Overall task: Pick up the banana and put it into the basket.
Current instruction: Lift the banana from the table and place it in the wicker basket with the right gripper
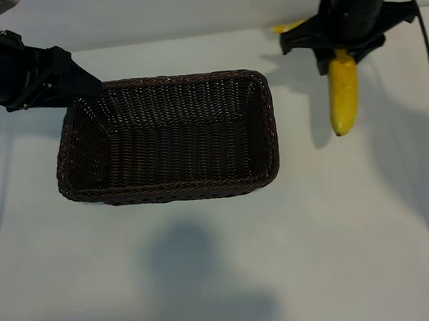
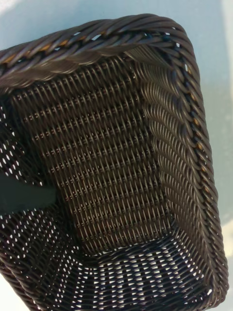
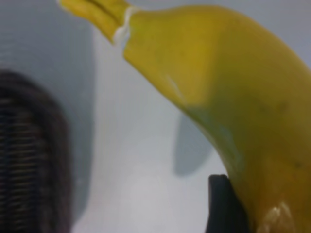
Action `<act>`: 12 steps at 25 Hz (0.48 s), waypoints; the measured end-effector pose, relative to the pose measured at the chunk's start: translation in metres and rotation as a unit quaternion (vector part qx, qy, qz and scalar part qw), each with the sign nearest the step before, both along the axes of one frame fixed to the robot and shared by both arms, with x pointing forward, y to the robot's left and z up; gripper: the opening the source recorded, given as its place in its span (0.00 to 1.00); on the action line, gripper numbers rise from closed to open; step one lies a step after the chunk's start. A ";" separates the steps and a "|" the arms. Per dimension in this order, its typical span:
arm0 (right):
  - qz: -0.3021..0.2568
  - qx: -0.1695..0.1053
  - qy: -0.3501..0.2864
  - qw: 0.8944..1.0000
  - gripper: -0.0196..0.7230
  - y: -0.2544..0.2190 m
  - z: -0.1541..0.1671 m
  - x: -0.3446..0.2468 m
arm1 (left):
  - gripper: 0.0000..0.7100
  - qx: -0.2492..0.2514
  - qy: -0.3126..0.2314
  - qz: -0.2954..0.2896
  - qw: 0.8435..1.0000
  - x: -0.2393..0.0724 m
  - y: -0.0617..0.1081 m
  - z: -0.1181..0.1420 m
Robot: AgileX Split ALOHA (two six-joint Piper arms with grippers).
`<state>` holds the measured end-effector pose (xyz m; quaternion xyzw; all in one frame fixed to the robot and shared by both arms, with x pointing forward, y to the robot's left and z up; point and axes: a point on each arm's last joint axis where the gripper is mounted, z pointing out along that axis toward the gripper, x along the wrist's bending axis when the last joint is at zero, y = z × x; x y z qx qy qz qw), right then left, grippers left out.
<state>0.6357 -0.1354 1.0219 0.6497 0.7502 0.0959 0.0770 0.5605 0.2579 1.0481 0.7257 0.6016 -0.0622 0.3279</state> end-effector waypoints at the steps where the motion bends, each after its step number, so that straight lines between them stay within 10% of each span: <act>1: 0.007 0.001 -0.003 1.000 0.59 0.006 0.003 -0.002 | 0.85 0.000 0.000 0.000 1.000 0.000 0.000 0.000; 12: 0.093 0.001 -0.012 0.996 0.59 0.075 0.010 -0.037 | 0.85 0.000 0.000 0.000 1.000 0.000 0.000 0.000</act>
